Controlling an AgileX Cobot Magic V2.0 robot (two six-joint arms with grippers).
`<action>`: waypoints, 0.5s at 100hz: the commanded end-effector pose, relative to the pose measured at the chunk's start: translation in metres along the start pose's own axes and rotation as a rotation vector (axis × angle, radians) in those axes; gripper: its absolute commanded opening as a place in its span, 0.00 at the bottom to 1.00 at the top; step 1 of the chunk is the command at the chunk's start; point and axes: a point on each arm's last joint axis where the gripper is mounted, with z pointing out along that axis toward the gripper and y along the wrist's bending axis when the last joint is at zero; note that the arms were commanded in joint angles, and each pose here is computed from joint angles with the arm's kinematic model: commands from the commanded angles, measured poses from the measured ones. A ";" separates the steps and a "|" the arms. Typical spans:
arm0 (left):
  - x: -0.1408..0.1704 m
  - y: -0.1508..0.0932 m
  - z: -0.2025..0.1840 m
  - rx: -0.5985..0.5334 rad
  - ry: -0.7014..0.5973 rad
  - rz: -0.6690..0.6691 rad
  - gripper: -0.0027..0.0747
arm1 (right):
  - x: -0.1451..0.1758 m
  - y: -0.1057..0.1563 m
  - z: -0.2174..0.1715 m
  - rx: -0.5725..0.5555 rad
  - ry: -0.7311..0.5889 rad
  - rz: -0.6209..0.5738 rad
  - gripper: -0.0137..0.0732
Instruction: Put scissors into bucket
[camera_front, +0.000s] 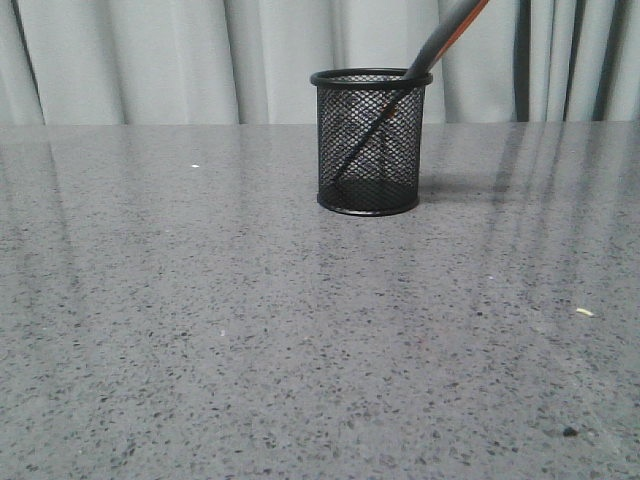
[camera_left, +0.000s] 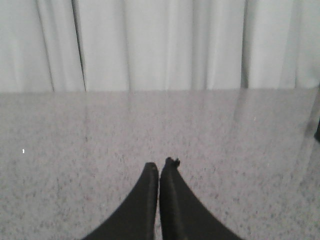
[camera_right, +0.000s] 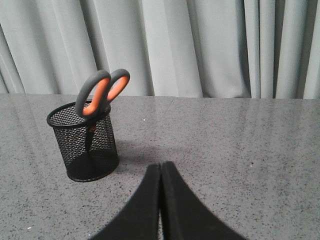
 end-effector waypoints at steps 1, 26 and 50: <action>0.007 0.001 -0.005 -0.017 -0.060 -0.006 0.01 | -0.015 -0.001 -0.001 0.022 -0.086 0.005 0.08; 0.012 0.004 -0.004 -0.067 -0.007 -0.001 0.01 | -0.015 -0.001 -0.001 0.022 -0.086 0.005 0.08; 0.014 0.004 -0.005 -0.066 0.017 -0.004 0.01 | -0.015 -0.001 -0.001 0.022 -0.086 0.005 0.08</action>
